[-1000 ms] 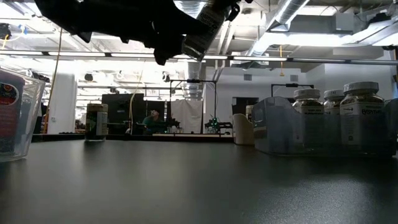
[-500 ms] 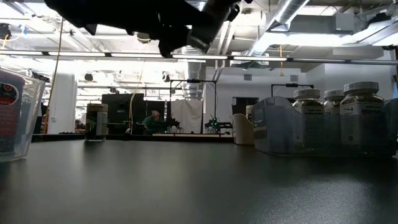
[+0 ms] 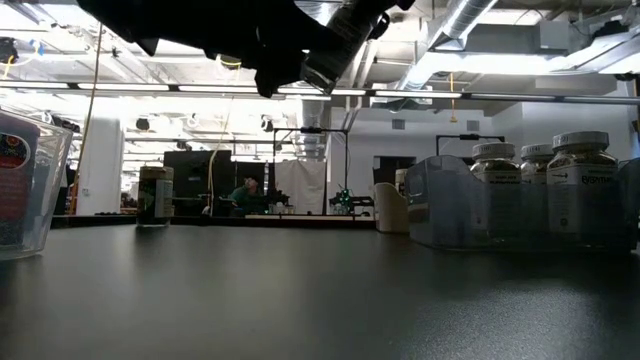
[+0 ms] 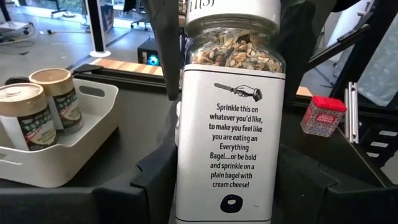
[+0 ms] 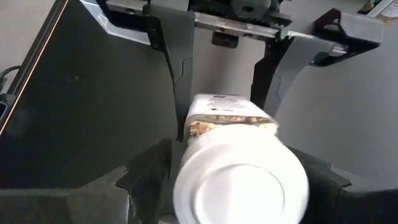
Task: Sort spices by type
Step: Put the white spice bottle in the black bin
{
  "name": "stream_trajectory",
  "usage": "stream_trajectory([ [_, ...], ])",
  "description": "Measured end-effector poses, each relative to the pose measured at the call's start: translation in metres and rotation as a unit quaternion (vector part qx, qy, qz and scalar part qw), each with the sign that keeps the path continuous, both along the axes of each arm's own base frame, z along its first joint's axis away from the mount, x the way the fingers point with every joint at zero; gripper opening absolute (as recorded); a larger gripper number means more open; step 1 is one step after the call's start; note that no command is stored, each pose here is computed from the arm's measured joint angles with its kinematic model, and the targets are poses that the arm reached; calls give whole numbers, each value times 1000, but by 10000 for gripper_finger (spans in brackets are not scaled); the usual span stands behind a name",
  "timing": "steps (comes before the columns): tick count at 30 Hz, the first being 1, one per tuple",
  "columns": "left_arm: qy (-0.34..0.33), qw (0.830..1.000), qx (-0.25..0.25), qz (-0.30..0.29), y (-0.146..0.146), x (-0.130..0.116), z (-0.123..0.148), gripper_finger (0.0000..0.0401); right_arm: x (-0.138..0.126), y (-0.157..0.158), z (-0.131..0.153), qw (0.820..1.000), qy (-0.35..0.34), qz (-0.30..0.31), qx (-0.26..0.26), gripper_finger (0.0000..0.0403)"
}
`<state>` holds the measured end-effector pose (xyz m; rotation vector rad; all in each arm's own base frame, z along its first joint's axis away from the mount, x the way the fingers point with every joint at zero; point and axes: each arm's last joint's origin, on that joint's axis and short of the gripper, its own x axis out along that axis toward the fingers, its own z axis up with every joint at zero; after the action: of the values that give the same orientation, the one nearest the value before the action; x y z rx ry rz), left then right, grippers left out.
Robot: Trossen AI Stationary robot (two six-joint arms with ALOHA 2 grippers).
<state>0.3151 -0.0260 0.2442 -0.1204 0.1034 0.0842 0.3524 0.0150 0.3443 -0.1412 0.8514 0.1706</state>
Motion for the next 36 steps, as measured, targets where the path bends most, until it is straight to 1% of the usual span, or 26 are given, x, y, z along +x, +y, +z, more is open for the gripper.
stream_trajectory([
  [10, 1, 1000, -2, 0, 0, 0, 0, 210, 0, 0, 0, 1000, -3, 0, 0, 285],
  [14, 1, 1000, -2, 0, 0, 0, 0, 210, 0, 0, 0, 1000, -3, 0, 0, 269],
  [21, 4, 1000, -4, 1, 0, 0, -1, 210, 0, 0, 0, 1000, -1, -5, -2, 224],
  [26, 6, 1000, -1, 5, 0, 0, -1, 211, 0, 0, 0, 1000, -1, -4, -3, 224],
  [31, 7, 1000, 0, 6, 0, 0, -2, 211, 0, 0, 0, 1000, 1, -3, -4, 235],
  [36, 9, 1000, 0, 7, 0, 0, -2, 211, 0, 0, 0, 1000, 1, -3, -4, 226],
])
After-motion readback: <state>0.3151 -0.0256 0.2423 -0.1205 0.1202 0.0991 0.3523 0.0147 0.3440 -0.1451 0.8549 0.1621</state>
